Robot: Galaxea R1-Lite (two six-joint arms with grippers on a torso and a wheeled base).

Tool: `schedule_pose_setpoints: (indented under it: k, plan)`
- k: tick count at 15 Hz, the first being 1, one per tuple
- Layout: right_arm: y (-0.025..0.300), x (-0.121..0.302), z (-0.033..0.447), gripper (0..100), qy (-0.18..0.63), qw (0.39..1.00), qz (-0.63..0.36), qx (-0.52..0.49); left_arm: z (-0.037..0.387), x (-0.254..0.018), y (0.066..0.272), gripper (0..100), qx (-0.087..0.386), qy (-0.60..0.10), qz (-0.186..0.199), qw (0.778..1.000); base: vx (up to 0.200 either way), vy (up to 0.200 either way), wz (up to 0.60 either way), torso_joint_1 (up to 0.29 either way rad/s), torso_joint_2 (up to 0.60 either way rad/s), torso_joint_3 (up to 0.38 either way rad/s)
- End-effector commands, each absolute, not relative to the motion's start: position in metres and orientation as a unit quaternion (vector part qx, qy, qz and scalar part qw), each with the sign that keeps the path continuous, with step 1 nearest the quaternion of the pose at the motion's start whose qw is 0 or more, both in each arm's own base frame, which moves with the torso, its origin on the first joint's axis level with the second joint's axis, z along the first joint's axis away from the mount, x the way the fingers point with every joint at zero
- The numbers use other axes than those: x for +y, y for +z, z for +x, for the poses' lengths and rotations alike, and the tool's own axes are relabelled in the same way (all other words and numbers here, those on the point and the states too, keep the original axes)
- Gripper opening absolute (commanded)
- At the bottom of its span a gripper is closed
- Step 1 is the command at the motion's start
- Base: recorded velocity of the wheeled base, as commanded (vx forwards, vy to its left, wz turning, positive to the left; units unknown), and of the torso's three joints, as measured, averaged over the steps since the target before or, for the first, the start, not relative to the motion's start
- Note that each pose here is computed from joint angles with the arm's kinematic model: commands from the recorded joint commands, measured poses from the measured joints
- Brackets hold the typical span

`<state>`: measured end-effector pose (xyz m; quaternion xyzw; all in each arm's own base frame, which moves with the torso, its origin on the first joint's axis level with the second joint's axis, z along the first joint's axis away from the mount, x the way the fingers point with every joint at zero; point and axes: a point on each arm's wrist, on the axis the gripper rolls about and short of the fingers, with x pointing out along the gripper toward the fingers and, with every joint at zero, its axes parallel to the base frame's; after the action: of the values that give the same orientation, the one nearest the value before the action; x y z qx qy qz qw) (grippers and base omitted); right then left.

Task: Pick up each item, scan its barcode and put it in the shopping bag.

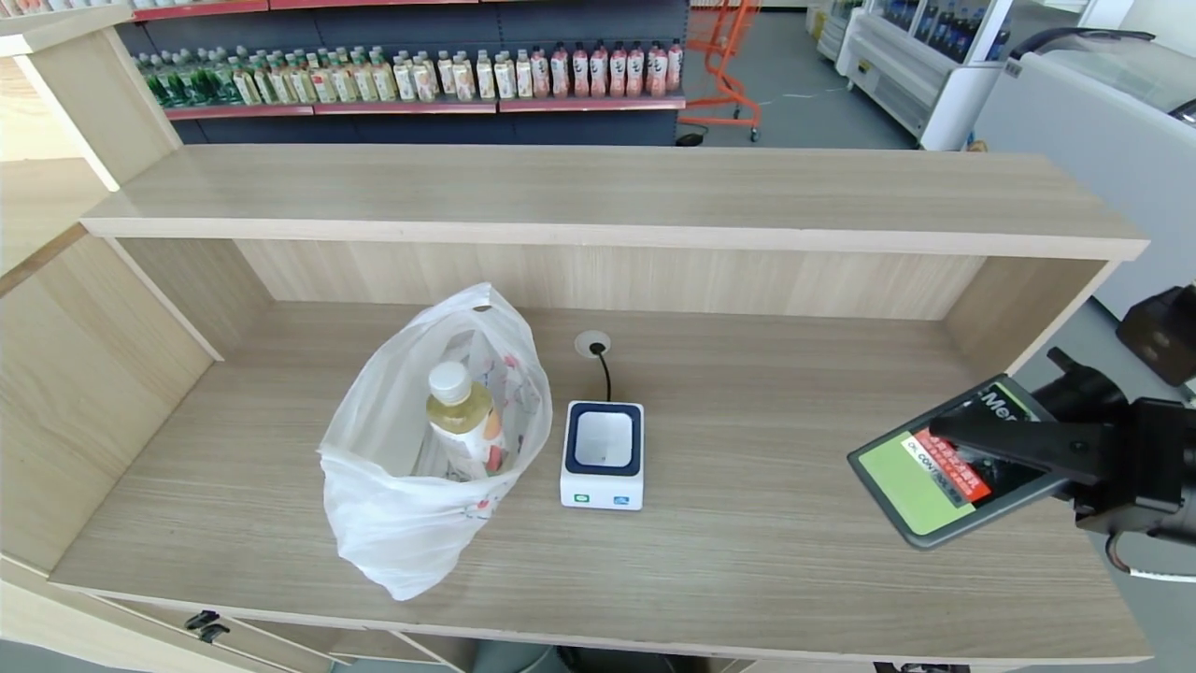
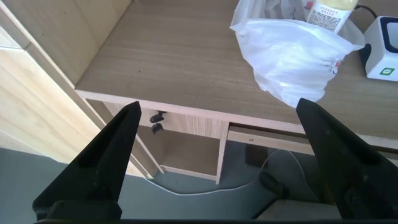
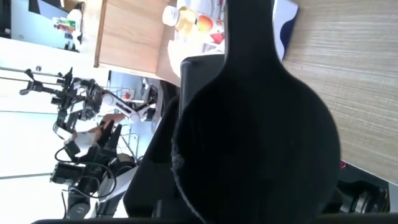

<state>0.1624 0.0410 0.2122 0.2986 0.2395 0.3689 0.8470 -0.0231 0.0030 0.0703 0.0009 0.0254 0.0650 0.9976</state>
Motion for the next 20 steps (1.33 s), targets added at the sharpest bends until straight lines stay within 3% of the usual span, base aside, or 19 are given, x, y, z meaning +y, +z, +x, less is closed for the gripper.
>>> schedule_pose_setpoints:
  k: [1, 4, 9, 13, 15, 20]
  plan:
    - [0.211, 0.041, 0.163, 0, 0.36, 0.851, 0.298, 0.239, -0.023, 0.003, 0.07, 100, 0.026, 0.065, 0.0, 0.998, 0.0, 0.2, 0.0, -0.007, 0.0, 0.002]
    - [0.21, 0.041, 0.167, 0, 0.357, 0.852, 0.298, 0.241, -0.023, 0.003, 0.07, 100, 0.026, 0.065, 0.001, 0.998, 0.0, 0.2, 0.0, 0.002, 0.0, 0.002]
    - [0.209, 0.042, 0.168, 0, 0.359, 0.851, 0.296, 0.243, -0.023, 0.003, 0.07, 100, 0.026, 0.065, 0.005, 0.998, 0.0, 0.0, 0.0, 0.0, 0.0, 0.0]
    - [0.205, 0.044, 0.178, 0, 0.36, 0.856, 0.276, 0.247, -0.023, 0.003, 0.07, 100, 0.026, 0.064, 0.004, 0.998, 0.2, 0.0, 0.0, -0.005, -0.01, 0.006]
    - [0.199, 0.045, 0.185, 0, 0.354, 0.864, 0.255, 0.25, -0.023, 0.003, 0.07, 100, 0.026, 0.064, 0.005, 0.998, 0.0, 0.0, 0.0, 0.0, 0.0, 0.0]
    - [0.181, 0.075, 0.204, 0, 0.36, 0.867, 0.206, 0.278, -0.023, 0.003, 0.07, 100, 0.025, 0.064, 0.005, 0.998, 0.0, 0.0, 0.0, 0.0, 0.0, 0.0]
